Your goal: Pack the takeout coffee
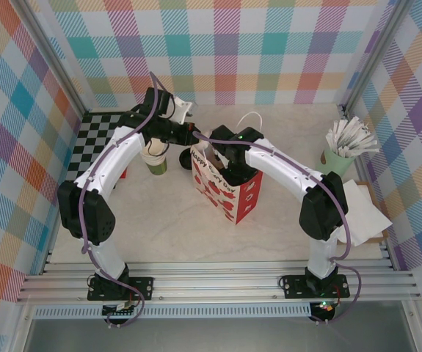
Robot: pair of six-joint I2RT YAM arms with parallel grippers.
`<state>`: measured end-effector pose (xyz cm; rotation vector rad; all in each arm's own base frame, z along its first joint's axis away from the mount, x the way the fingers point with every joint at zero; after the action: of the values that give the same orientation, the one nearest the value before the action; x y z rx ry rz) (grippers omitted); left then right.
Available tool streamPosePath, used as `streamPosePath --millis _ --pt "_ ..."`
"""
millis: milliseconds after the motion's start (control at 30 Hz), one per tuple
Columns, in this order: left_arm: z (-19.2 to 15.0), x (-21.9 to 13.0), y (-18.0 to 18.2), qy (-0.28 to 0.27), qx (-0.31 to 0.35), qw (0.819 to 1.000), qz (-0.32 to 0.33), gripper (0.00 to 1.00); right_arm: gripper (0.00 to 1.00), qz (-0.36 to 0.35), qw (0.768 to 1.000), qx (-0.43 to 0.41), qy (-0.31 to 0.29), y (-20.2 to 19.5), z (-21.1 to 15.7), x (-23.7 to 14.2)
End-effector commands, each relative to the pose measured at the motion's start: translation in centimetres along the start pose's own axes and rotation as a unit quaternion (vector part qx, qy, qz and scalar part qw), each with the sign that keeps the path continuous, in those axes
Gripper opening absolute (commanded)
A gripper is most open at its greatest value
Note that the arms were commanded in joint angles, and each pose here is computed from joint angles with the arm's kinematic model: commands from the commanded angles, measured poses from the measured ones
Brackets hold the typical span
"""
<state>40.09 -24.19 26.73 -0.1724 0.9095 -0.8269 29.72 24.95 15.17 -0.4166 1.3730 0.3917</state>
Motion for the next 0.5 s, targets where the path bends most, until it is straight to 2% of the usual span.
streamPosePath --millis 0,467 --pt "-0.42 0.41 -0.07 0.015 -0.003 1.000 -0.004 0.00 0.94 0.002 1.000 -0.001 -0.003 -0.22 -0.35 -0.92" --pt "-0.42 0.60 0.04 0.016 -0.004 1.000 -0.004 0.00 0.97 0.001 1.000 -0.001 -0.004 -0.24 -0.55 -0.47"
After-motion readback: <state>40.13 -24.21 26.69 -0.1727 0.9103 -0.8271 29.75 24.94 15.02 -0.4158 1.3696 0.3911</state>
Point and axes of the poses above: each hand's point on the last joint's axis, 136 mm out from that joint toward the fingers, its own x axis out along the fingers, its own y axis along the line the jaws close on, z = x × y, the point moved 1 cm from there along -x, back along the fingers, and after that the axes turned 1 degree about x, right-handed, at the moved point
